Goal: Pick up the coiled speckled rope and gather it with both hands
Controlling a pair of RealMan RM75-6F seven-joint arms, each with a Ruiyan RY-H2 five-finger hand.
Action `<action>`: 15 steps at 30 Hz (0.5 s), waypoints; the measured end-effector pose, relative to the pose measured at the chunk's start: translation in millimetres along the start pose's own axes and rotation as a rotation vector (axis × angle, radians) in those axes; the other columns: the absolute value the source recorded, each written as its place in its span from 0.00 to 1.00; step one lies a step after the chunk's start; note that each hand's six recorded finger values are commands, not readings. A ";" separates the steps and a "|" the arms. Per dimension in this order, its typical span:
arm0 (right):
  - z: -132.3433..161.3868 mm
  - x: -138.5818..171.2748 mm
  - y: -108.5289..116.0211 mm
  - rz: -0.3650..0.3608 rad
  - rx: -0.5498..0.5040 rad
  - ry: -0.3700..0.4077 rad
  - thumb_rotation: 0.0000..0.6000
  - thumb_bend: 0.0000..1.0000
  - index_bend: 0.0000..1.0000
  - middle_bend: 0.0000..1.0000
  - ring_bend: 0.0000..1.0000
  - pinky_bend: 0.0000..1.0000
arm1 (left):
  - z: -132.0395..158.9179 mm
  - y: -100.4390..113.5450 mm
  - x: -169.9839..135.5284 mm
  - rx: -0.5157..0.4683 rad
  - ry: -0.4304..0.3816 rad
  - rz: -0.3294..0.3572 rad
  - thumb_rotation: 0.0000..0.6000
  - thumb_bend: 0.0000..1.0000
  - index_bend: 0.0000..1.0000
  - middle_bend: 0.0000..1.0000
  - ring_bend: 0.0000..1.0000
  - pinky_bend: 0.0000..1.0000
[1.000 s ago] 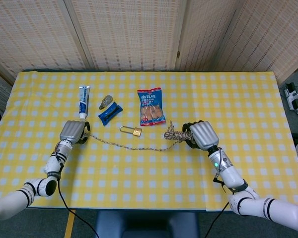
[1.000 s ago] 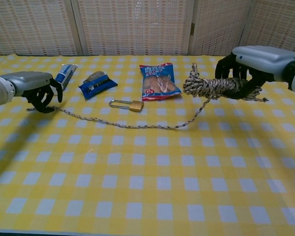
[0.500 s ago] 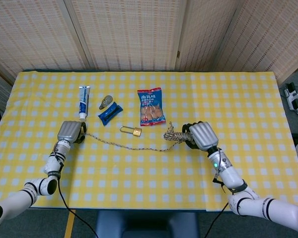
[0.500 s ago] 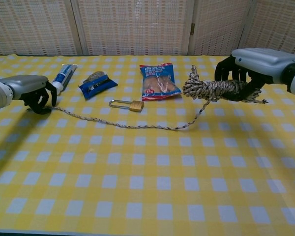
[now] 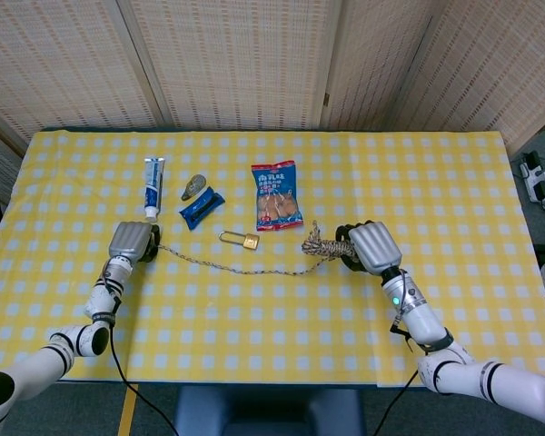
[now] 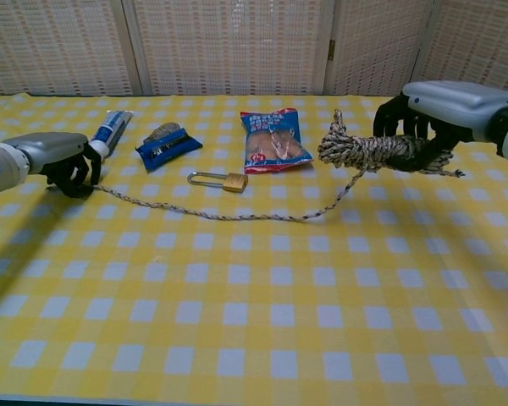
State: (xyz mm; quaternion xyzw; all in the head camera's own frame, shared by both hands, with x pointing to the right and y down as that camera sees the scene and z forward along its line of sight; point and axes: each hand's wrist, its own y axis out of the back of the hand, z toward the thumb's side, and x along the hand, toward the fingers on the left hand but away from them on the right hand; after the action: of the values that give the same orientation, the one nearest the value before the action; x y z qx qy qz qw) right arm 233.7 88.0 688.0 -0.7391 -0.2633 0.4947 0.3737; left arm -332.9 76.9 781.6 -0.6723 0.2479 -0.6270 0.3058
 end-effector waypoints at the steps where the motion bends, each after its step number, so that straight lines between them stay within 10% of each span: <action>1: -0.4 0.0 -0.8 0.002 0.000 -0.001 1.00 0.56 0.59 0.54 0.56 0.47 | 0.4 -0.5 0.2 -0.001 -0.001 0.000 1.00 0.45 0.58 0.76 0.70 0.67; 15: -3.5 1.2 1.3 -0.002 -0.015 -0.004 1.00 0.56 0.59 0.54 0.57 0.47 | 2.9 8.1 -4.4 -0.021 -0.030 0.033 1.00 0.55 0.64 0.78 0.71 0.68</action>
State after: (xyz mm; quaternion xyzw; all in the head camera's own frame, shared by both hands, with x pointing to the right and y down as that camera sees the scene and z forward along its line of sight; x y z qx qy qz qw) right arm 237.4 87.1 687.1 -0.7406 -0.2683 0.4939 0.3683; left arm -330.0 74.8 772.7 -0.6808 0.2608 -0.6089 0.3125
